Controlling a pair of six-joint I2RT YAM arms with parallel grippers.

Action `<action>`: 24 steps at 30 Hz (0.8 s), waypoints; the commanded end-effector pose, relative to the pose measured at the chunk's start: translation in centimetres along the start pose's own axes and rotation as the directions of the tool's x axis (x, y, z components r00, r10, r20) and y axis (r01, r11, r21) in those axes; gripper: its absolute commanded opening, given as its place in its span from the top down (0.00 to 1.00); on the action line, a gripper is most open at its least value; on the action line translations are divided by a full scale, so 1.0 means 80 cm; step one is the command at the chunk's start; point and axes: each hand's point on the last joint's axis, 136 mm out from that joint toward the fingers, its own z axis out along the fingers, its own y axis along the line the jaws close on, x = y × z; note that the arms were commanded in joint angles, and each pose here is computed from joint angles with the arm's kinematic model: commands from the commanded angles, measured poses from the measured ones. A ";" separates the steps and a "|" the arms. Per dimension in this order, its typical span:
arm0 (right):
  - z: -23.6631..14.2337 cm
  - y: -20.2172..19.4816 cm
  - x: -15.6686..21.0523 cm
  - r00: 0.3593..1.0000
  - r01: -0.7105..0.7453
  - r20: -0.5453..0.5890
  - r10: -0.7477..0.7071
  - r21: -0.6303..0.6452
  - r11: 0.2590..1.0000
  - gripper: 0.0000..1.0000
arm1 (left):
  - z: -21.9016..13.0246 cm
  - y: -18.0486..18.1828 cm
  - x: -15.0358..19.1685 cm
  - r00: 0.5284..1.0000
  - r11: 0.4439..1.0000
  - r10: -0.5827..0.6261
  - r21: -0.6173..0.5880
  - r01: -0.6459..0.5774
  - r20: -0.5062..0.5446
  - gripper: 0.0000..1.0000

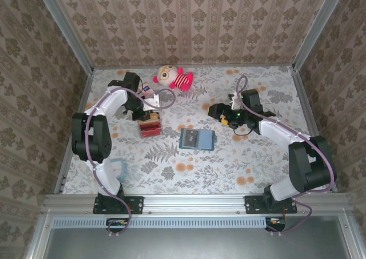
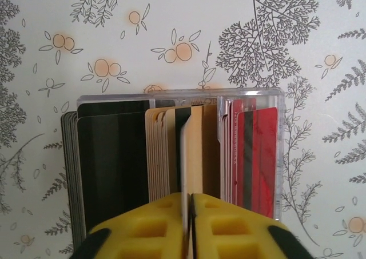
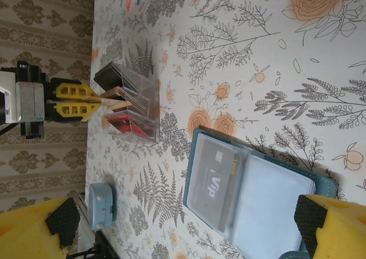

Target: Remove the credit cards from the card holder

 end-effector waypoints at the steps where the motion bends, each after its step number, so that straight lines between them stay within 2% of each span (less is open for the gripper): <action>1: -0.005 0.006 -0.011 1.000 0.021 0.009 -0.021 -0.002 1.000 0.00 | 0.002 0.008 0.000 1.000 1.000 0.019 -0.014 -0.019 0.004 0.76; 4: -0.009 0.006 -0.014 1.000 0.022 0.020 -0.022 0.001 1.000 0.00 | 0.000 0.009 -0.002 1.000 0.999 0.022 -0.029 -0.021 0.016 0.66; 9: -0.010 0.005 -0.015 1.000 0.019 0.020 -0.019 0.000 1.000 0.00 | -0.010 0.010 -0.009 0.999 0.998 0.030 -0.051 -0.028 0.040 0.63; 13: -0.011 -0.001 -0.012 0.999 0.032 0.016 -0.033 0.037 0.999 0.00 | -0.037 0.014 -0.031 0.995 0.994 0.022 -0.108 -0.011 0.097 0.62; 20: -0.013 0.004 0.005 0.991 0.133 -0.018 -0.132 0.160 0.978 0.02 | -0.095 0.036 -0.075 0.969 0.932 -0.086 -0.326 0.160 0.231 0.57; 24: -0.001 0.015 0.036 0.962 0.270 -0.121 -0.245 0.281 0.921 0.02 | -0.119 0.037 -0.099 0.929 0.884 -0.096 -0.398 0.244 0.357 0.52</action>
